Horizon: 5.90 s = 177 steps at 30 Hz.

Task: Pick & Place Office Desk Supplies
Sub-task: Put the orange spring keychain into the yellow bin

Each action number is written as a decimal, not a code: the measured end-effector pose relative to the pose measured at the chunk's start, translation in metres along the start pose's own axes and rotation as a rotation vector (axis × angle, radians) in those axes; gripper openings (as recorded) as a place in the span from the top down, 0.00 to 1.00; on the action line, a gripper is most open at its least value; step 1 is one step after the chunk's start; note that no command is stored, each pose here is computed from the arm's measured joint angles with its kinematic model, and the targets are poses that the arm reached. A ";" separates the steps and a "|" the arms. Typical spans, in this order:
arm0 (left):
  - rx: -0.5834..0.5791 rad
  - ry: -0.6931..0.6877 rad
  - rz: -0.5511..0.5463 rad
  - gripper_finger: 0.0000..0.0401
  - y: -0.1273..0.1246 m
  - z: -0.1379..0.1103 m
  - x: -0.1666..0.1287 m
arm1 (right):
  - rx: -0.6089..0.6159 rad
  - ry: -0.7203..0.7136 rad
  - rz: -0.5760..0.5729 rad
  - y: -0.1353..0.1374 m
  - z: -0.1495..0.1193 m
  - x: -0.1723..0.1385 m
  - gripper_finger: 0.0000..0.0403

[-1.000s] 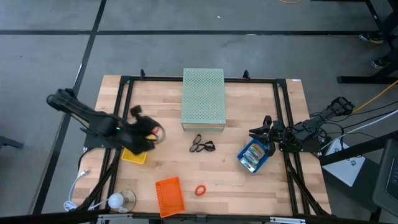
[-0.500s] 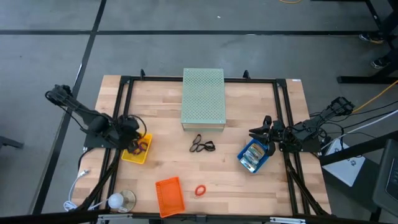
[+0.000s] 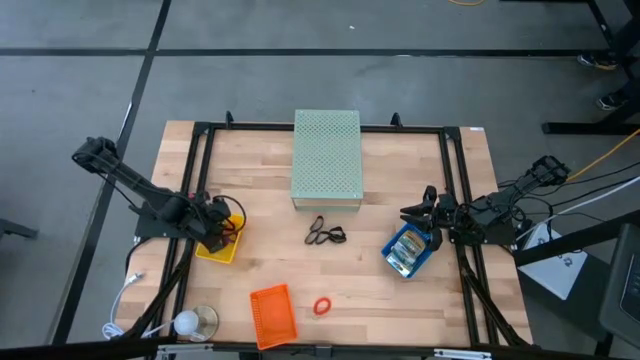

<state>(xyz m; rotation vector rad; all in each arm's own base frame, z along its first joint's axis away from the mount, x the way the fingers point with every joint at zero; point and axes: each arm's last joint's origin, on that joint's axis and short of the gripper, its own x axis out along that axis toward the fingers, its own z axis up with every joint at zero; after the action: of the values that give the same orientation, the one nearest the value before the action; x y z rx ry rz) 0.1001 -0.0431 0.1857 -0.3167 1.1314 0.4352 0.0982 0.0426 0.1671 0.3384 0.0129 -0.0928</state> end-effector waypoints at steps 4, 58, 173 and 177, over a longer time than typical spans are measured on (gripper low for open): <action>-0.004 -0.052 0.021 0.69 0.000 0.002 0.000 | 0.000 0.000 0.000 0.000 0.000 0.000 0.76; 0.580 -0.117 -0.506 0.64 -0.258 0.180 0.107 | -0.013 -0.003 -0.051 -0.002 -0.001 0.000 0.76; 0.029 -0.273 -0.015 0.87 -0.026 0.010 -0.006 | -0.040 0.022 -0.058 -0.003 -0.004 0.000 0.76; 0.005 -0.208 0.055 0.88 -0.018 0.004 -0.005 | -0.039 0.019 -0.064 -0.003 -0.004 0.000 0.76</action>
<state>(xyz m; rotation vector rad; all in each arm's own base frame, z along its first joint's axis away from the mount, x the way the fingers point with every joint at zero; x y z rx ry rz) 0.1103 -0.0574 0.1924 -0.2302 0.9401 0.5018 0.0978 0.0409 0.1625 0.2999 0.0447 -0.1520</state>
